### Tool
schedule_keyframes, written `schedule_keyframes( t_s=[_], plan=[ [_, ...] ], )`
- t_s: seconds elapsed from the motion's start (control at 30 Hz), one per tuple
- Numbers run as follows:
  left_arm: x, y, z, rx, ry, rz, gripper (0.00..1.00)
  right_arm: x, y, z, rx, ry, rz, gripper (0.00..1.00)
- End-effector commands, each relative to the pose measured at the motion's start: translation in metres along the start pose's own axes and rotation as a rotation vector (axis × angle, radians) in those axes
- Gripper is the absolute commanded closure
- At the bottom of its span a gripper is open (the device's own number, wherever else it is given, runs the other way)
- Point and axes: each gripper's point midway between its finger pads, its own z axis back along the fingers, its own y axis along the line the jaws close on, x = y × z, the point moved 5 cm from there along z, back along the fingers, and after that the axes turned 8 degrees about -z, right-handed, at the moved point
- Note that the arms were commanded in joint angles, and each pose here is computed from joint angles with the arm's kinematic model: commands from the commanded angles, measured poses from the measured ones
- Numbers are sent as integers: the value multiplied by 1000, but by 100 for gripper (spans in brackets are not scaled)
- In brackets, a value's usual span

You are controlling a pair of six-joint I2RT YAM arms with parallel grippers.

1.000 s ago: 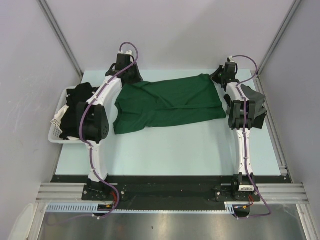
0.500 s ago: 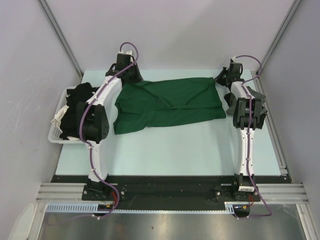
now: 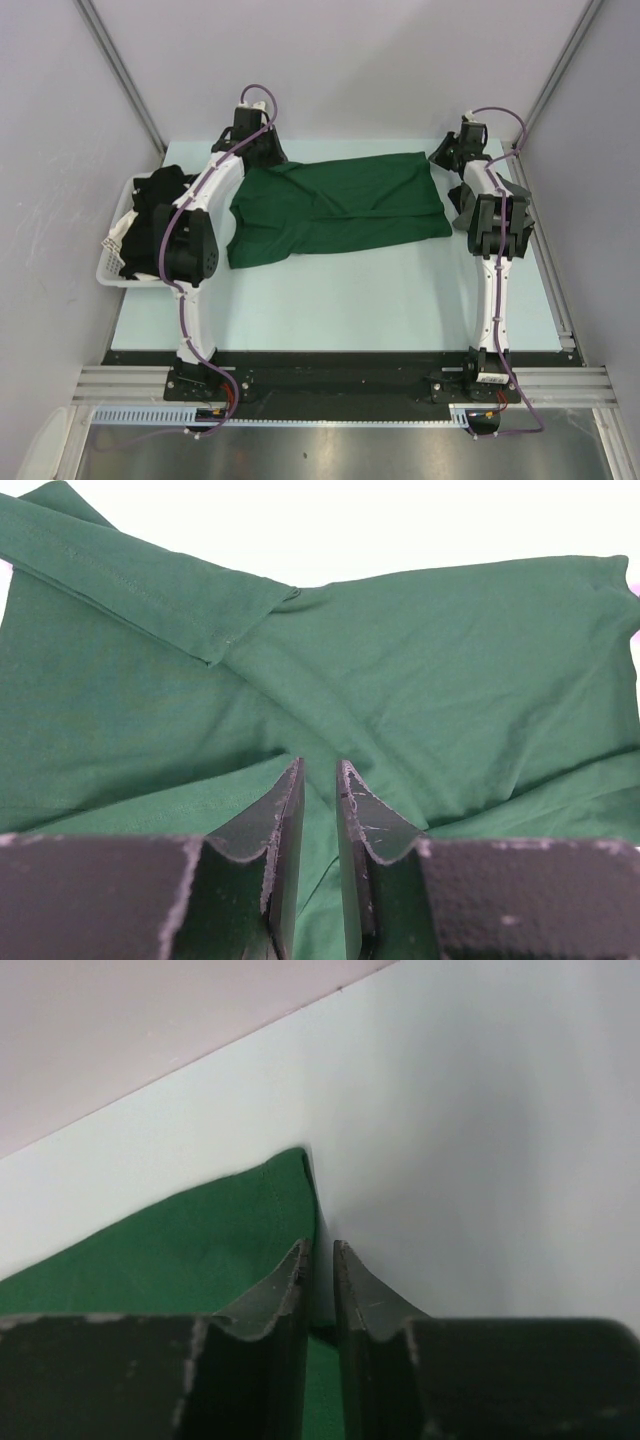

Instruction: Fold and stack the t-shirts

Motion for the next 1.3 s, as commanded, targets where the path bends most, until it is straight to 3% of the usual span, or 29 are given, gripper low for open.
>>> schedule_keyframes(
  t_s=[0.0, 0.23, 0.73, 1.27],
  plan=[
    [20, -13, 16, -34, -59, -15, 77, 32, 21, 5, 51, -90, 32, 77],
    [16, -12, 9, -35, -45, -15, 77, 33, 28, -12, 121, -131, 37, 66],
    [15, -9, 1, -30, -39, -26, 76, 17, 18, -35, 150, -130, -5, 64],
    [17, -9, 1, -27, -39, -19, 77, 10, 24, -37, 186, -104, -46, 74]
  ],
)
